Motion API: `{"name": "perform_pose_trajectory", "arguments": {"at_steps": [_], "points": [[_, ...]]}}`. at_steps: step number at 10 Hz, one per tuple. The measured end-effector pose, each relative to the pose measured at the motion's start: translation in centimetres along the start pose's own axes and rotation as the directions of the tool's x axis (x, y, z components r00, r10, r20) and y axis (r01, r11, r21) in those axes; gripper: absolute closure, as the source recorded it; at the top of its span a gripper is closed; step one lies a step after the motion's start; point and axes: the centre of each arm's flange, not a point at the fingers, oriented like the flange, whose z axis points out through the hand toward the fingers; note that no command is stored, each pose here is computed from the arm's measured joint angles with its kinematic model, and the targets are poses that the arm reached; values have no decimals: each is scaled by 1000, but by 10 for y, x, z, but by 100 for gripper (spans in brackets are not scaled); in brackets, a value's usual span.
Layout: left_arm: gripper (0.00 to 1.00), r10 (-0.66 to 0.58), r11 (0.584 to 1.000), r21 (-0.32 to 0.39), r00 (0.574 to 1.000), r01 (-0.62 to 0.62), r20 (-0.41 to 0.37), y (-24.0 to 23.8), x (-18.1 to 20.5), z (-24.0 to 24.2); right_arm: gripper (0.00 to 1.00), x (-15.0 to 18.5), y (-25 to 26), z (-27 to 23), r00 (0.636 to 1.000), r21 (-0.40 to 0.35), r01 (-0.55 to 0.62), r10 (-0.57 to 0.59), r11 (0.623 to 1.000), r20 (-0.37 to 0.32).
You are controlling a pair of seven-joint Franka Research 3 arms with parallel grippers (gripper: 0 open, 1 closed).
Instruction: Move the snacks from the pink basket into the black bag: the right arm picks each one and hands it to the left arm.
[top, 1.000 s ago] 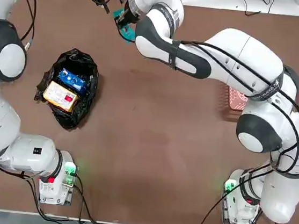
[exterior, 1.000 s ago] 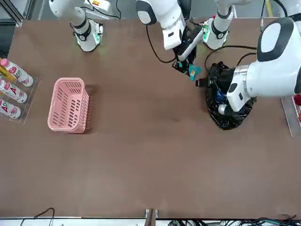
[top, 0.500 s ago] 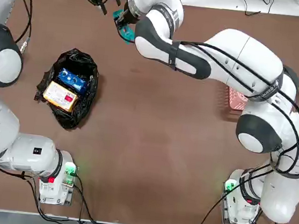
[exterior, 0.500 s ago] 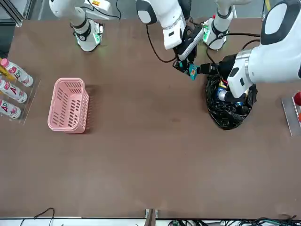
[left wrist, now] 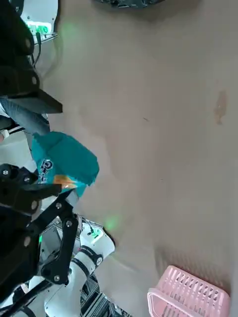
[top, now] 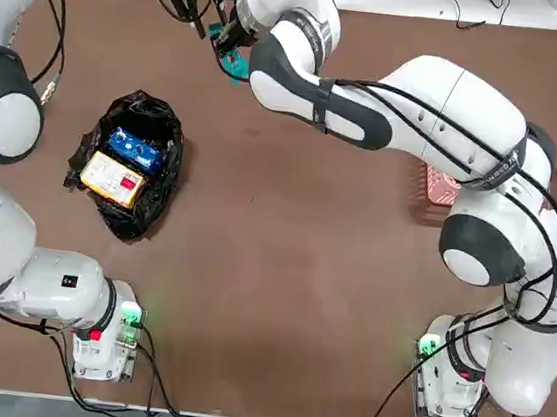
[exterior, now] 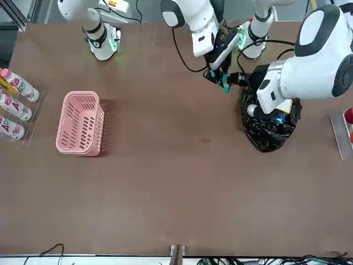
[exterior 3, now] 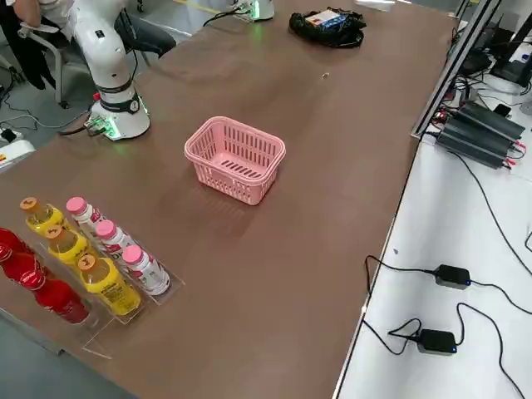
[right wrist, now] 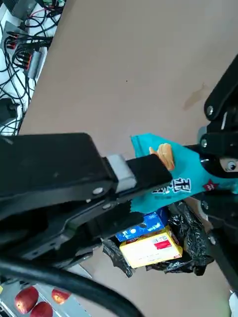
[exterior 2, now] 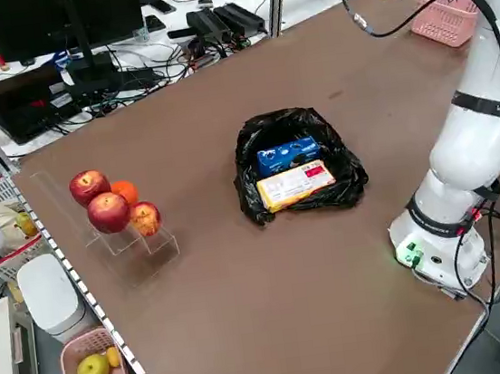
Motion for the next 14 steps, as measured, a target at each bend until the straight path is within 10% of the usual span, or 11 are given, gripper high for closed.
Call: {"name": "perform_pose_trajectory", "arguments": {"at_steps": [4, 12, 14], "points": [[97, -2, 1000, 3, 1000, 2, 0, 0, 0, 0, 72, -1, 0, 3, 1000, -2, -8, 9, 1000, 5], [98, -23, 1000, -2, 1000, 23, -7, -7, 2, -4, 51, -1, -2, 2, 1000, -1, -26, 26, 1000, 5], [98, -50, 998, 26, 998, 51, -33, -23, 6, -13, 23, -2, -5, 1, 1000, 2, -27, 27, 1000, 5]]}}
